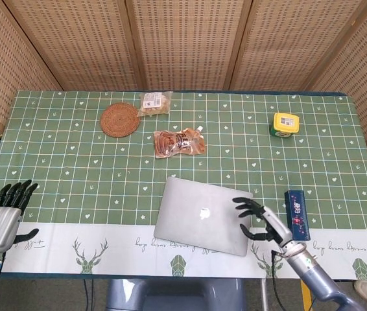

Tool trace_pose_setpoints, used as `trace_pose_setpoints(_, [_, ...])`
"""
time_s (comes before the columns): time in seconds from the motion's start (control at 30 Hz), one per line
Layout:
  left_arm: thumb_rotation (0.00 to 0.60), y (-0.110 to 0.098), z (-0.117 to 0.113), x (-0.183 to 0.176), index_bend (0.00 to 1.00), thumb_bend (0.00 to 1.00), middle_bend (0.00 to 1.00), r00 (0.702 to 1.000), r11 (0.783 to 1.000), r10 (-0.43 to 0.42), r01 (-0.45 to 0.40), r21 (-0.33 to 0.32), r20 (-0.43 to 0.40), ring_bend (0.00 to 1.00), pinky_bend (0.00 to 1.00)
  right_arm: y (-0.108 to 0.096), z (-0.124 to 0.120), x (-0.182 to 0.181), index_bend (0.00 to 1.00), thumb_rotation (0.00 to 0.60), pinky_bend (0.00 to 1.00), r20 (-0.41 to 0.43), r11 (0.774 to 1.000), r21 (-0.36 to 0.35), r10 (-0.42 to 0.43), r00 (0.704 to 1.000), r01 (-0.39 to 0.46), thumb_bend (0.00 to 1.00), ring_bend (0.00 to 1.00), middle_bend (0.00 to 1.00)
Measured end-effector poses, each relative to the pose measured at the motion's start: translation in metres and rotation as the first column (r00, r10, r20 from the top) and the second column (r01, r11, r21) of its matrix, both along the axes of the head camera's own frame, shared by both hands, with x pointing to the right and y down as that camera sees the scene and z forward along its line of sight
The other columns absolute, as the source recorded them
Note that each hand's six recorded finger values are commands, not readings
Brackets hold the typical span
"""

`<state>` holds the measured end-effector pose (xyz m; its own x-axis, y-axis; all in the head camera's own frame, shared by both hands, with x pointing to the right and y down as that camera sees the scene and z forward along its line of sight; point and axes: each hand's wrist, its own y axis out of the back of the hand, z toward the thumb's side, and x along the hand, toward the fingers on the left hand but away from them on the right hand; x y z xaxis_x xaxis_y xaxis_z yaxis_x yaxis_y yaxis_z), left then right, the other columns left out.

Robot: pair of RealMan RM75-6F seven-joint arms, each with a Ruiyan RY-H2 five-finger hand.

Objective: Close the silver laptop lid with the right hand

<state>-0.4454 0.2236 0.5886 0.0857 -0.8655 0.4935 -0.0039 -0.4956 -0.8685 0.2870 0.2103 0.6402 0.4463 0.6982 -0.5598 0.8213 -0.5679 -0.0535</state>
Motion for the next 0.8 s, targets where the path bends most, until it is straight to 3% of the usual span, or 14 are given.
trace_pose_setpoints(0.13, [0.6,0.0,-0.002,0.001,0.0,0.08,0.0,1.0,1.0,0.003,-0.003,0.009,-0.002,0.0,0.0,-0.015,-0.017,0.029,0.11,0.6,0.04,-0.101,0.995,0.097,0.014,0.995,-0.004,0.48,0.02,0.01])
trace_pose_setpoints(0.23, [0.6,-0.001,-0.004,0.002,0.0,0.08,0.0,1.0,1.0,0.003,-0.003,0.022,-0.006,0.0,0.0,-0.021,-0.029,0.05,0.04,0.6,0.0,-0.18,0.987,0.162,0.034,0.983,-0.004,0.42,0.0,0.0])
trace_pose_setpoints(0.33, [0.6,-0.002,-0.006,0.002,0.0,0.08,0.0,1.0,0.999,0.001,-0.001,0.04,-0.01,0.0,0.0,-0.025,-0.039,0.072,0.0,0.6,0.0,-0.286,0.973,0.232,0.049,0.957,0.019,0.37,0.0,0.0])
trace_pose_setpoints(0.43, [0.6,-0.002,-0.007,0.002,0.0,0.08,0.0,1.0,0.999,0.002,-0.001,0.049,-0.01,0.0,0.0,-0.023,-0.047,0.093,0.0,0.6,0.0,-0.43,0.952,0.295,0.057,0.901,0.08,0.33,0.0,0.0])
trace_pose_setpoints(0.53, [0.6,-0.002,-0.007,0.001,0.0,0.08,0.0,1.0,0.999,0.002,-0.002,0.053,-0.009,0.0,0.0,-0.018,-0.056,0.114,0.0,0.6,0.0,-0.586,0.925,0.341,0.07,0.807,0.167,0.31,0.0,0.0])
trace_pose_setpoints(0.67, [0.6,-0.003,-0.009,0.001,0.0,0.08,0.0,1.0,0.998,0.002,-0.002,0.064,-0.009,0.0,0.0,-0.006,-0.07,0.14,0.0,0.6,0.0,-0.766,0.888,0.366,0.119,0.632,0.277,0.31,0.0,0.0])
trace_pose_setpoints(0.77, [0.6,-0.003,-0.01,0.001,0.0,0.08,0.0,1.0,0.998,0.002,-0.001,0.069,-0.013,0.0,0.0,0.006,-0.08,0.157,0.0,0.6,0.0,-0.841,0.878,0.36,0.16,0.517,0.315,0.31,0.0,0.0])
trace_pose_setpoints(0.8, [0.6,-0.003,-0.01,0.001,0.0,0.08,0.0,1.0,0.998,0.002,-0.001,0.069,-0.014,0.0,0.0,0.01,-0.083,0.162,0.0,0.6,0.0,-0.854,0.878,0.359,0.172,0.49,0.318,0.31,0.0,0.0])
